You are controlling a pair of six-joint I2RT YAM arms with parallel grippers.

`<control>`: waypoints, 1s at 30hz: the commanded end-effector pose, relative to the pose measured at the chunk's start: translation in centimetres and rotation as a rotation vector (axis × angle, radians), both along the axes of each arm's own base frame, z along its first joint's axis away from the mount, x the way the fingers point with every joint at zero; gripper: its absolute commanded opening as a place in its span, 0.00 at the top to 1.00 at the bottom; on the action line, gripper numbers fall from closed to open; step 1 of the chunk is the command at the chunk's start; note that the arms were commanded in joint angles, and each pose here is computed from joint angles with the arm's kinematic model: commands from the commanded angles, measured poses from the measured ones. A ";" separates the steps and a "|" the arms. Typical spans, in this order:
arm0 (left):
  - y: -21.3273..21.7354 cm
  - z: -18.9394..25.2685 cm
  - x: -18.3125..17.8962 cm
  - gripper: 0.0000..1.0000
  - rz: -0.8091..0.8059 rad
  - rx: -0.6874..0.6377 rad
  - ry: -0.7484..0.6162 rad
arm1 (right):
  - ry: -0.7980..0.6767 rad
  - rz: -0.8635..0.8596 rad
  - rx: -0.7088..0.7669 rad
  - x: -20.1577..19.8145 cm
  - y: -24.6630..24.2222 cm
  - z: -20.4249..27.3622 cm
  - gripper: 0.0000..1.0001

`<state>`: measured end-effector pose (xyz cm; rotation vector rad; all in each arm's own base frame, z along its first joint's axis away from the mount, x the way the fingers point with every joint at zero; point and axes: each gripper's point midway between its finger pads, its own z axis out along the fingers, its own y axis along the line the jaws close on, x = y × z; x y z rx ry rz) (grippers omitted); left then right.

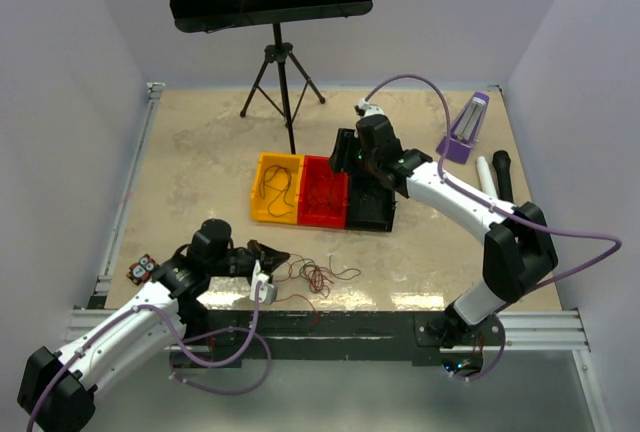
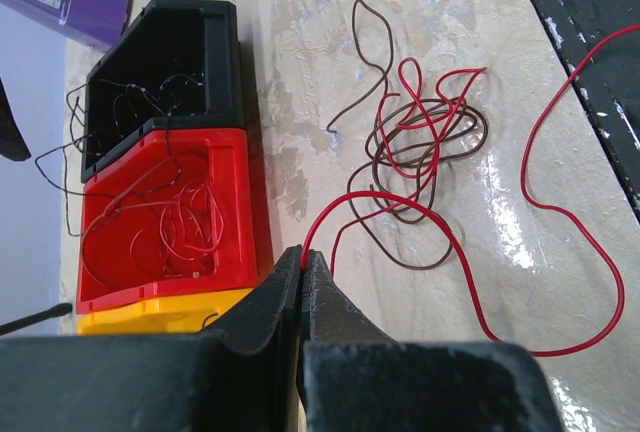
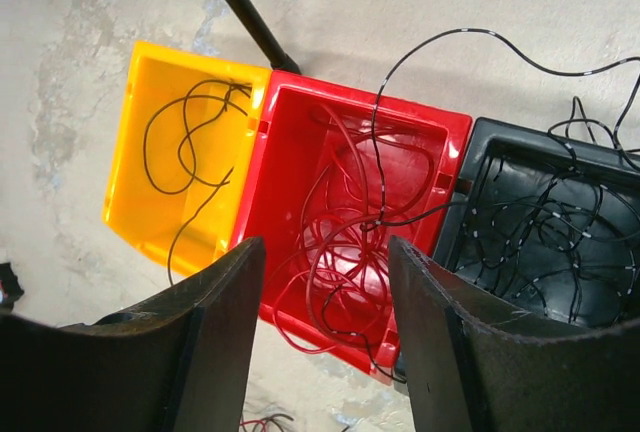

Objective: Untangle the cables
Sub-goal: Place the cable in the bin.

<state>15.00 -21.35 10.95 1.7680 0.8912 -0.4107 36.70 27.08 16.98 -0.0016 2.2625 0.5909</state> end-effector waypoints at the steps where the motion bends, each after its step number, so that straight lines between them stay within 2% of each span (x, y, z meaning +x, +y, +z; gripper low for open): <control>1: -0.3 1.7 0.4 1.00 -0.015 -0.019 -0.053 | -0.009 -0.013 0.057 -0.5 0.2 0.9 0.44; 8: -0.3 1.6 0.3 1.00 -0.024 -0.021 -0.058 | 0.016 -0.031 0.100 -1.6 0.0 -0.3 0.44; 18: -0.3 1.7 0.3 1.00 -0.020 -0.020 -0.060 | -0.048 -0.126 0.157 1.8 0.9 0.1 0.47; 23: -0.2 1.8 0.5 1.00 -0.013 -0.017 -0.066 | -0.040 -0.165 0.125 3.0 0.9 -1.3 0.57; 30: -0.1 1.5 0.5 1.00 -0.013 -0.006 -0.070 | -0.109 -0.239 0.156 3.1 -0.5 0.8 0.72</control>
